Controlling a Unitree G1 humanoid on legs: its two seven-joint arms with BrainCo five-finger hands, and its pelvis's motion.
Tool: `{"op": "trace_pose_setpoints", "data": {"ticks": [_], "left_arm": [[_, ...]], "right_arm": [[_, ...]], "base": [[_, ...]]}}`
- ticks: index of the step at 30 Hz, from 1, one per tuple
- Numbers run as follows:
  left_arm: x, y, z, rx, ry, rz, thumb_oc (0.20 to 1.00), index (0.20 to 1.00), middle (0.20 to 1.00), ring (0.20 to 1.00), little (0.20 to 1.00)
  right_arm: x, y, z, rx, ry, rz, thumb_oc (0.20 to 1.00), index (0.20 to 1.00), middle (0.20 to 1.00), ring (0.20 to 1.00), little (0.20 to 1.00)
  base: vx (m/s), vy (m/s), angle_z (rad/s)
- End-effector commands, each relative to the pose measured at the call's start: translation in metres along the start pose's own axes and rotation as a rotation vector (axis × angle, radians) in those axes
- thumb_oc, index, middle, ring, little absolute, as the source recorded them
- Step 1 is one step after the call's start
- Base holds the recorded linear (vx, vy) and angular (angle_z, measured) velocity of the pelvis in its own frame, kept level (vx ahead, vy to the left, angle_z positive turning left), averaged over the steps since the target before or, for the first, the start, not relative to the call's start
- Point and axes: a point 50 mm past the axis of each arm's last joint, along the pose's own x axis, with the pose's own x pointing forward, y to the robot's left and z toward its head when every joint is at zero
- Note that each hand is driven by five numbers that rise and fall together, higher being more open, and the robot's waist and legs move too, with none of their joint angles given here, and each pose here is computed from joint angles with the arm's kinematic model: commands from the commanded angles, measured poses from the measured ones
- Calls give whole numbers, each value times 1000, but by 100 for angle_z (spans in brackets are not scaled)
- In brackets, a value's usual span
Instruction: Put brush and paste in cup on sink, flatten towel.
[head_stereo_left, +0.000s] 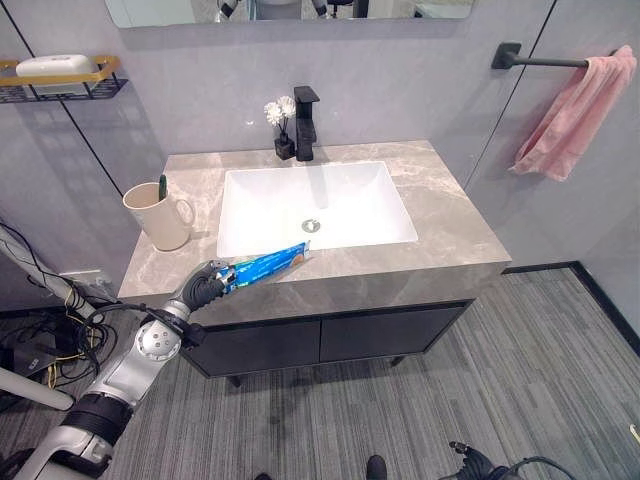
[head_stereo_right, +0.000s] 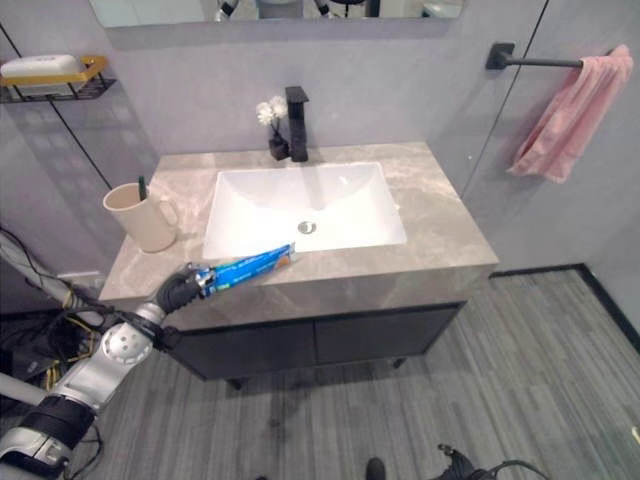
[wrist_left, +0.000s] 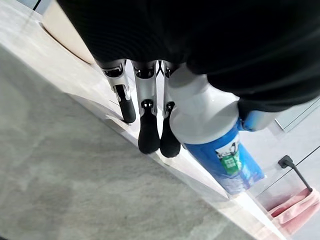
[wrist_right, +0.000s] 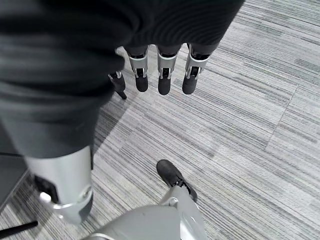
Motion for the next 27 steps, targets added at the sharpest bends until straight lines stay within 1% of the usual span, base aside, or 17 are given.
{"op": "trace_pose_setpoints", "data": {"ticks": [1,2,3,4,5,6,8,12,13,14,20,23,25,26,27], "left_arm": [[7,25,9,47,-46,102,200,200,200,200,200],[8,25,9,47,-46,102,200,200,200,200,200],[8,28,7,62,-37,129,200,200,200,200,200],[8,28,7,62,-38,129,200,200,200,200,200],[10,28,6,77,-30,156,200,200,200,200,200],[10,28,6,77,-31,156,200,200,200,200,200],[15,30,11,92,-43,209,200,200,200,200,200],[22,35,18,104,-68,266,200,200,200,200,200],[27,39,26,88,-88,313,200,200,200,200,200],[27,39,26,88,-89,314,200,200,200,200,200],[39,49,47,16,-152,402,200,200,200,200,200],[46,58,62,-61,-196,471,200,200,200,200,200],[47,59,64,-76,-201,481,200,200,200,200,200],[49,63,70,-134,-222,513,200,200,200,200,200],[51,64,74,-164,-233,525,200,200,200,200,200]], "right_arm": [[3,-15,8,143,-9,-84,1000,1000,1000,1000,1000],[3,-15,8,143,-9,-84,1000,1000,1000,1000,1000],[3,-21,10,213,-21,-118,1000,1000,1000,1000,1000],[3,-21,10,214,-21,-118,1000,1000,1000,1000,1000],[3,-27,11,296,-29,-157,1000,1000,1000,1000,1000],[3,-27,11,296,-28,-157,1000,1000,1000,1000,1000],[3,-35,11,391,-36,-211,1000,1000,1000,1000,1000],[2,-43,9,437,-34,-256,1000,1000,1000,1000,1000],[1,-48,8,460,-32,-284,1000,1000,1000,1000,1000],[1,-48,7,461,-32,-285,1000,1000,1000,1000,1000],[-4,-68,0,565,-22,-389,1000,1000,1000,1000,1000],[-10,-88,0,628,-57,-479,1000,1000,1000,1000,1000],[-11,-92,1,634,-66,-490,1000,1000,1000,1000,1000],[-15,-104,4,654,-104,-538,1000,1000,1000,1000,1000],[-17,-108,4,665,-113,-559,1000,1000,1000,1000,1000]], "base": [[0,0,0],[0,0,0],[0,0,0],[-39,-5,0],[0,0,0],[0,0,0],[0,0,0],[0,0,0],[0,0,0],[0,0,0],[0,0,0],[0,0,0],[0,0,0],[0,0,0],[0,0,0]]}}
